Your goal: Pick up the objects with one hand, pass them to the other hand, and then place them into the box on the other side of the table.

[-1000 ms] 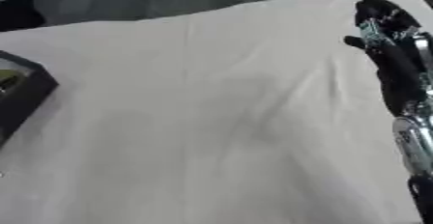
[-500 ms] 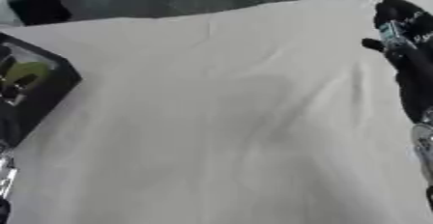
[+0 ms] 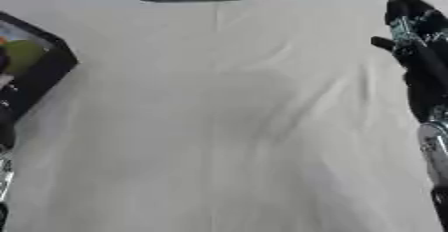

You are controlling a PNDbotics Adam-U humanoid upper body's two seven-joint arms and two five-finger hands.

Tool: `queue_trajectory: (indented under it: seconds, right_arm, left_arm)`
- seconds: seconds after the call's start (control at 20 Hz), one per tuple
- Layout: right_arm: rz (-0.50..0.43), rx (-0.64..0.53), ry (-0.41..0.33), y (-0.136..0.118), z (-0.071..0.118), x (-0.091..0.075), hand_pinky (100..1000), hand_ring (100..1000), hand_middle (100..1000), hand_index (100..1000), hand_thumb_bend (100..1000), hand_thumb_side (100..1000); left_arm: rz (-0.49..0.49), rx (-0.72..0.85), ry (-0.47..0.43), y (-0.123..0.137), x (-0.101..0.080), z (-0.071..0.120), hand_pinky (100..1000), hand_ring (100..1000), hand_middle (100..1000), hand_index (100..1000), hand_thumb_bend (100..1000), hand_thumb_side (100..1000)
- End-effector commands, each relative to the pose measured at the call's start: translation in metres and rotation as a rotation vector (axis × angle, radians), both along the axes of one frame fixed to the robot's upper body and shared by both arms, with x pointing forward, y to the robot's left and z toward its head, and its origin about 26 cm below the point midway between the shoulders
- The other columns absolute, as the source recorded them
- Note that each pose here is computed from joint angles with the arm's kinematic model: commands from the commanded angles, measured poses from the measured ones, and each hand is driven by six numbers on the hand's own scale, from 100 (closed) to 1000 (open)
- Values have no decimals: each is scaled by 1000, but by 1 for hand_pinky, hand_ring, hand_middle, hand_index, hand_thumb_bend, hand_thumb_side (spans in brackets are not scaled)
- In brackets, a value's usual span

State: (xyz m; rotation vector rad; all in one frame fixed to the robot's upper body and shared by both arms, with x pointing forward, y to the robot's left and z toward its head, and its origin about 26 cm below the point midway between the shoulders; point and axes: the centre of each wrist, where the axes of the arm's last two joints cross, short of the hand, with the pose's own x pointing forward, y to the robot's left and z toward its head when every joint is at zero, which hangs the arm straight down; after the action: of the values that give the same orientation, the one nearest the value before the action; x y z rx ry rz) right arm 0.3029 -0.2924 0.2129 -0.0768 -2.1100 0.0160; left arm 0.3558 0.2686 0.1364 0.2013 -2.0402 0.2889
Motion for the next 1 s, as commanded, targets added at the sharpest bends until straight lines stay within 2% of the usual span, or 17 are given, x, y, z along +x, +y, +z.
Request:
queue_trajectory:
  seconds: [0.05,0.35,1.0]
  right_arm:
    - [-3,7,-2,-2,1,-2,790,946,864,847,237,455]
    - [-13,12,10,-5,-3,-3,790,945,861,846,236,454]
    - [-34,-10,-37,-10,12,0,788,940,853,843,236,444]
  left_arm:
    - [14,48,-25,12,-1,10,730,929,828,837,544,697]
    - [14,70,-32,11,0,12,730,929,827,837,545,693]
    - [-24,55,-49,-10,7,15,730,928,827,835,540,690]
